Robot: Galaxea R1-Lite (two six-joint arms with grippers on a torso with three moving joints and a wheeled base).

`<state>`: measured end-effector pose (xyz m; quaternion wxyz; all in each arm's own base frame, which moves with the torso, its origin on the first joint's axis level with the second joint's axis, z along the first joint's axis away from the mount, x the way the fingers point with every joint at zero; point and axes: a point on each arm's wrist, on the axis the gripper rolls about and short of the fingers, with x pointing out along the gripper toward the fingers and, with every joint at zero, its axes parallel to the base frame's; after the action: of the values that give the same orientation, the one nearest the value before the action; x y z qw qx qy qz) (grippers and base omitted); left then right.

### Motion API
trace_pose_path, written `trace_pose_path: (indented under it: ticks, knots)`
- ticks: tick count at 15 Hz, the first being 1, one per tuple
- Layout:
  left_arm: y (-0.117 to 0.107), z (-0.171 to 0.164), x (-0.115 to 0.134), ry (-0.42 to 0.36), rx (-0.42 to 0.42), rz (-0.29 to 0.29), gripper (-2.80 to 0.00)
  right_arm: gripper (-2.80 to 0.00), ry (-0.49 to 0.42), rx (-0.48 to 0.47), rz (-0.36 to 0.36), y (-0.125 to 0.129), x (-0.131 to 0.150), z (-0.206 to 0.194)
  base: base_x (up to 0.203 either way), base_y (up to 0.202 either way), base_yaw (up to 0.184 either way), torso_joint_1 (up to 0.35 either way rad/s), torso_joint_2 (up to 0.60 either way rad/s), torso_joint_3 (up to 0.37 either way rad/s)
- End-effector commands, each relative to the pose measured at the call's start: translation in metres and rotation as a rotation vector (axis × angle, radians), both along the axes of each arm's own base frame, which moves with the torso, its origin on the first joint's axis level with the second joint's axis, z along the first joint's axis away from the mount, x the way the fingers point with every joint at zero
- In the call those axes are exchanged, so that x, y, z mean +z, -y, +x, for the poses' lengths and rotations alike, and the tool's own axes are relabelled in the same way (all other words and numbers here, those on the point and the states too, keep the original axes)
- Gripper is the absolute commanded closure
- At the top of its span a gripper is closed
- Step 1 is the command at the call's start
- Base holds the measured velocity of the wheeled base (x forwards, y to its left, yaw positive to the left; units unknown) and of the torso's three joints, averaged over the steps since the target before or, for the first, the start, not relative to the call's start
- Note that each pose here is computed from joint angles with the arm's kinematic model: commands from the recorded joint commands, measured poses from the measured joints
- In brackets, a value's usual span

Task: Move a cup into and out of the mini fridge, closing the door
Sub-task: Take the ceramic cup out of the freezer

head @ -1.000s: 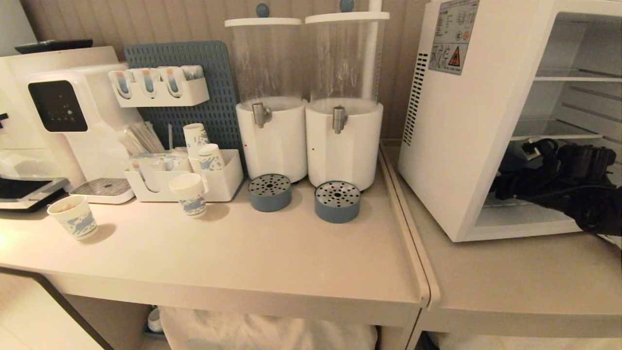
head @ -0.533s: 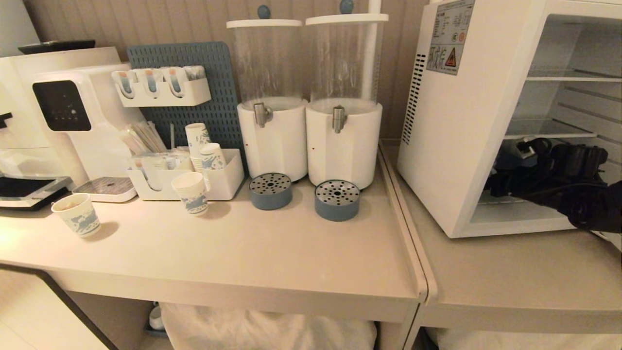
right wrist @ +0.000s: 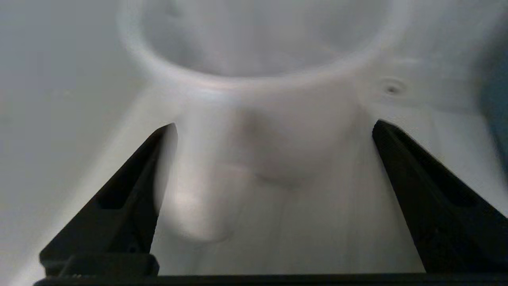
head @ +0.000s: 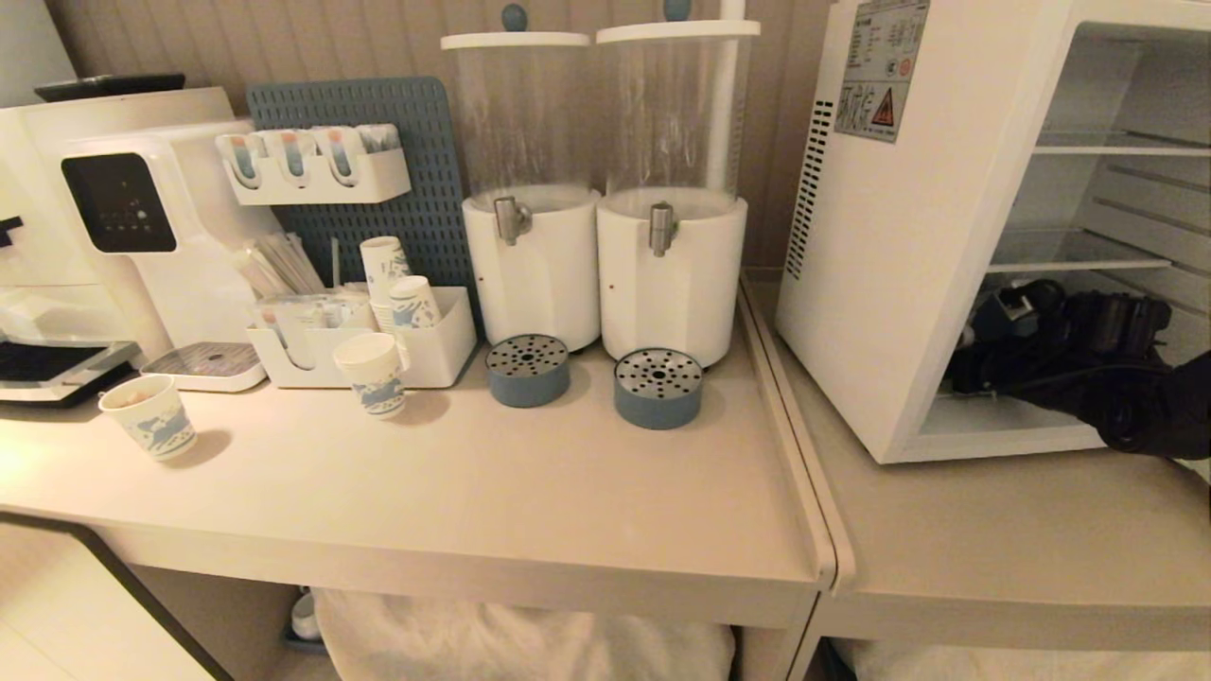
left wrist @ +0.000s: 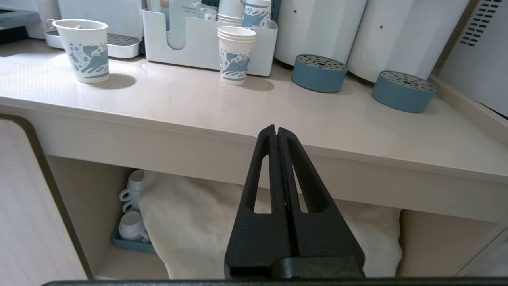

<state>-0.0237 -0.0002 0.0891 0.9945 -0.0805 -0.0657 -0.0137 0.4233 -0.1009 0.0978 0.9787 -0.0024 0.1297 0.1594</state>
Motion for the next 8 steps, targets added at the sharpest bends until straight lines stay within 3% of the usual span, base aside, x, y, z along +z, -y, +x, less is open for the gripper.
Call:
trace_pose_path:
  ticks: [1,8]
  knots:
    - [0.0000,0.0029,-0.0111,-0.034,0.000,-0.002,0.00,-2.80,0.002,0.004,-0.001,0.0001,-0.0005,-0.0001,0.000,0.000,0.000,0.000,0.00,0.000]
    - [0.0000,0.0029,-0.0111,-0.034,0.000,-0.002,0.00,-2.80,0.005,0.004,-0.001,-0.0001,0.0044,-0.0012,0.000,0.000,0.000,0.000,0.00,0.000]
